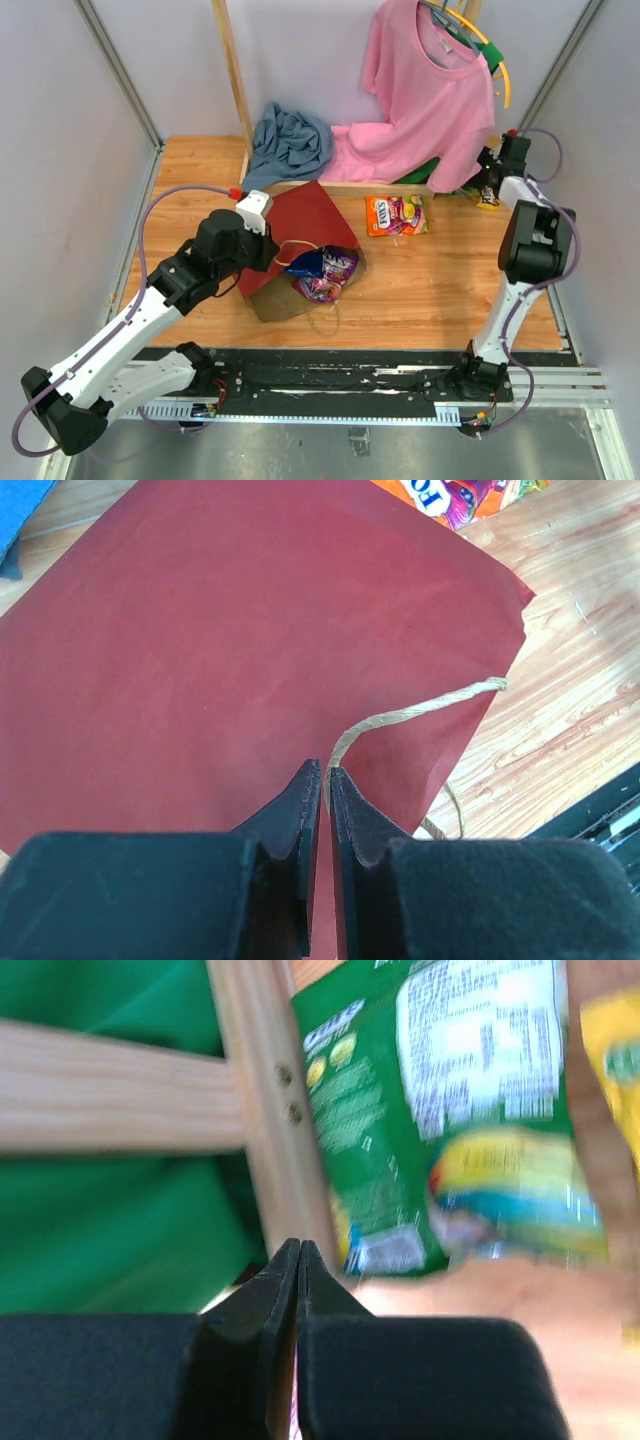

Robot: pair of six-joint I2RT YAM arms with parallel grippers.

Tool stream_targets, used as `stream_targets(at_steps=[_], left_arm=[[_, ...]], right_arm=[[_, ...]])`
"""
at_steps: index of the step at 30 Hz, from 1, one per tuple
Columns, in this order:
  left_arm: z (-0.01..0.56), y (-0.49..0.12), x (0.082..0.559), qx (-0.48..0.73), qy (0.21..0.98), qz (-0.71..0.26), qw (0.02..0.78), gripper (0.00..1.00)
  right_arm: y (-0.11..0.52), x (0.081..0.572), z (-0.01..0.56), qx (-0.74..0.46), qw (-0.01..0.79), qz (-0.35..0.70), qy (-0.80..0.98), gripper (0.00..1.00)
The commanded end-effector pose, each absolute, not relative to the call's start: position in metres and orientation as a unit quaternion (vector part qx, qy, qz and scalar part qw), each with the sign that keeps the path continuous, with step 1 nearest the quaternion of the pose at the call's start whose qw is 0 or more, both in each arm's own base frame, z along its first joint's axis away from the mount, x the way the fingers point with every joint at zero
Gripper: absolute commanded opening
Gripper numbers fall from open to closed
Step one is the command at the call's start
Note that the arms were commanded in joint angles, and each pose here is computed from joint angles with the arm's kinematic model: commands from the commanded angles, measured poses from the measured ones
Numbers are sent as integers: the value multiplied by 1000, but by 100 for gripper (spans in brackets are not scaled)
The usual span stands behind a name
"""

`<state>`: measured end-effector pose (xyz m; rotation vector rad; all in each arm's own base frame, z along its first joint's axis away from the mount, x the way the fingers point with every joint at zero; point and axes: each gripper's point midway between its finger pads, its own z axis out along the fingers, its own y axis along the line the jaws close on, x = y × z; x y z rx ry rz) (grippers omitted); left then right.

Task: Take the snacks out of the paper bag
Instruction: Adjust the snack at the center of the board, then take out the snack from the paper bag.

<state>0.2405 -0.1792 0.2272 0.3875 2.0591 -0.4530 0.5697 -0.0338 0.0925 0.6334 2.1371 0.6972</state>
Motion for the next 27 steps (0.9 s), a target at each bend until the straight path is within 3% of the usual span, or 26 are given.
stream_targets(at_steps=[1,12,13,16,20,27], left_arm=[[246,-183,244,153,830,-196,500,13],[243,-182,244,153,829,-193,502,13],[243,-181,244,153,829,-193,502,13],[241,-181,245,154,829,-190,503,13],[240,-175,247,151,829,-175,510,13],[236,-173,249,155,831,-164,509,13]], right_arm=[[-46,532,160,292,453,273,797,1],[-22,380,137,337,482,220,778,3],[-14,367,139,321,491,212,781,7],[11,329,141,256,511,170,803,36],[54,281,150,182,539,172,805,55],[139,225,139,90,520,249,812,61]])
